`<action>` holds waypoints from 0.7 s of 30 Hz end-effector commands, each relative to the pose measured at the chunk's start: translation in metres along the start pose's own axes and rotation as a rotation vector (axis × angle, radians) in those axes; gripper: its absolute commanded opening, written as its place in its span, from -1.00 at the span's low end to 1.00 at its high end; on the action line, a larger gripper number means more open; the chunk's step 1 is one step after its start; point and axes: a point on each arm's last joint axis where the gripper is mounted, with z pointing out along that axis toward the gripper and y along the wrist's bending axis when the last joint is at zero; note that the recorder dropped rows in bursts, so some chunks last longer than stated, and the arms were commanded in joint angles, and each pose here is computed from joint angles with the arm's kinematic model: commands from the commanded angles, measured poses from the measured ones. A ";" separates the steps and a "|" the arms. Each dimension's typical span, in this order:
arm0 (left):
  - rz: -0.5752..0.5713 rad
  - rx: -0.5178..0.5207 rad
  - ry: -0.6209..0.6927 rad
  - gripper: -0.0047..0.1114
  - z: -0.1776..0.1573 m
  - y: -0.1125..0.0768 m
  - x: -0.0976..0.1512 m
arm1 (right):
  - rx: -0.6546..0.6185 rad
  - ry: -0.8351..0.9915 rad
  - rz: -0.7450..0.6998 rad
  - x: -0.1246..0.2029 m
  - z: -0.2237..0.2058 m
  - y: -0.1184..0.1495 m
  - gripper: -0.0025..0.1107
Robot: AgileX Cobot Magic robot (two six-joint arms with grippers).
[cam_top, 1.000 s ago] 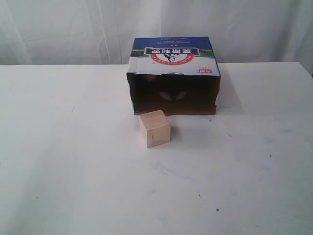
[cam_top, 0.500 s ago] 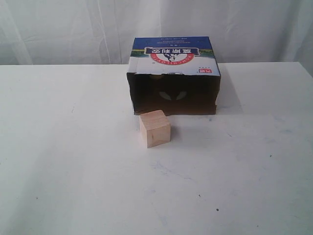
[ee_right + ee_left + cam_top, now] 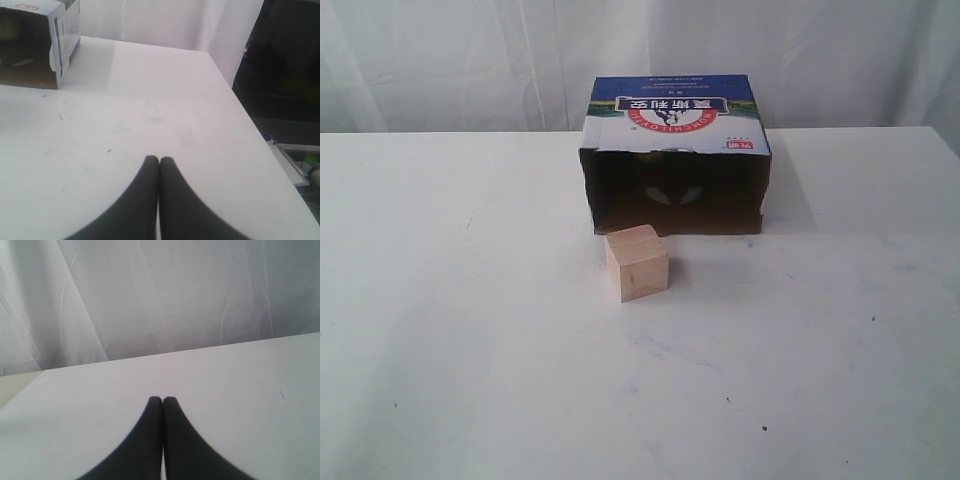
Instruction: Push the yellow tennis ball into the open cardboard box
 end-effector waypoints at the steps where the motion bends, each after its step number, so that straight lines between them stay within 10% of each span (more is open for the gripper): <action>1: 0.122 0.097 -0.120 -0.92 0.000 -0.010 -0.011 | 0.004 -0.008 0.003 0.001 0.000 0.000 -0.96; 3: 0.272 0.145 -0.231 -0.92 0.000 -0.018 -0.019 | 0.004 -0.008 0.003 0.001 0.000 0.000 -0.96; 6: 0.200 0.192 -0.242 -0.92 0.006 -0.027 -0.013 | 0.004 -0.008 0.003 0.001 0.000 0.000 -0.96; 15: -0.073 0.231 0.431 -0.92 -0.002 -0.039 0.067 | 0.004 -0.008 0.003 0.001 0.000 0.000 -0.96; 21: -0.048 0.184 0.410 -0.92 -0.009 -0.034 0.069 | 0.004 -0.008 0.003 0.001 0.000 0.000 -0.96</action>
